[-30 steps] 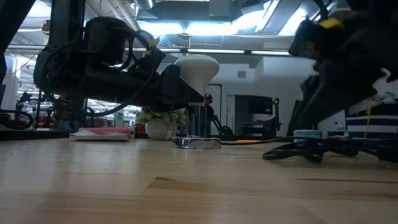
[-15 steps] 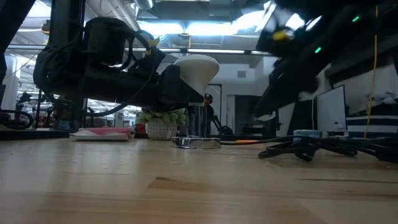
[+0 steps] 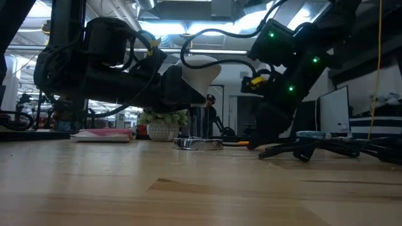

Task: Screw lightbulb
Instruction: Remove the white lightbulb from the silver lamp

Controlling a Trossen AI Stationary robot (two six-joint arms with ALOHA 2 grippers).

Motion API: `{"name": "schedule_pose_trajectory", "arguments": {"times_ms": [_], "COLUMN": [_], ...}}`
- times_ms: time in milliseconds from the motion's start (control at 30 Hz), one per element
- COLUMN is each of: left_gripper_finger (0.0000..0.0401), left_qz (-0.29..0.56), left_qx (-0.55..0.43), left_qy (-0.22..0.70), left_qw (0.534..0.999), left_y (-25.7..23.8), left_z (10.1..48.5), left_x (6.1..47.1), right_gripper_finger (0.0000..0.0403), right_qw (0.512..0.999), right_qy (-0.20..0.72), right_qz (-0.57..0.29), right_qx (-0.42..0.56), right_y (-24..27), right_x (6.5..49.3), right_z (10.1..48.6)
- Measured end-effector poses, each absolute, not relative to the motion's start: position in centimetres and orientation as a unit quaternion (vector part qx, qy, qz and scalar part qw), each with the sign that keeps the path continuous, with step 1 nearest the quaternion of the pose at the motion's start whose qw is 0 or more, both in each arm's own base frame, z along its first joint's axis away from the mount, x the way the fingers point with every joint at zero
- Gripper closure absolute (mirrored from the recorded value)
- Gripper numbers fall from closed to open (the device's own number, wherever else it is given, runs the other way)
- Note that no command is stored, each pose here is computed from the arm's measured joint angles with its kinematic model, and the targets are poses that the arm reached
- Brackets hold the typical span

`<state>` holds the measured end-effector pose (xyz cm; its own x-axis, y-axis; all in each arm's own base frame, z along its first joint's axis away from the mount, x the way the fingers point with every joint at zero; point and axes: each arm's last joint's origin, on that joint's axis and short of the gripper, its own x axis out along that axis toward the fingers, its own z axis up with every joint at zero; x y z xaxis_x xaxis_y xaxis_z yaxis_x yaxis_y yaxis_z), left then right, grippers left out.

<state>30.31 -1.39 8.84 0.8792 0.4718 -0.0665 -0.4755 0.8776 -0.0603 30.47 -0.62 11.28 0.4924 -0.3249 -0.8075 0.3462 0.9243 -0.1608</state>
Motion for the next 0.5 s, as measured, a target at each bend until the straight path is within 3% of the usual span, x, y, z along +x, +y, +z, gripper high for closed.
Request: {"name": "schedule_pose_trajectory", "arguments": {"times_ms": [400, 500], "left_gripper_finger": [0.0248, 0.0248], "left_qz": [0.245, 0.244], "left_qx": [-0.037, -0.037], "left_qy": [0.025, 0.025], "left_qw": [0.969, 0.969], "left_y": [-1.4, -1.4], "left_z": [8.8, 8.8], "left_x": [30.3, 30.3], "right_gripper_finger": [0.0379, 0.0393], "right_qw": [0.869, 0.871], "right_qy": [0.472, 0.473], "right_qz": [-0.138, -0.125], "right_qx": [0.052, 0.046], "right_y": [1.5, 2.5], "right_x": [30.5, 30.4], "right_z": [11.0, 11.0]}}
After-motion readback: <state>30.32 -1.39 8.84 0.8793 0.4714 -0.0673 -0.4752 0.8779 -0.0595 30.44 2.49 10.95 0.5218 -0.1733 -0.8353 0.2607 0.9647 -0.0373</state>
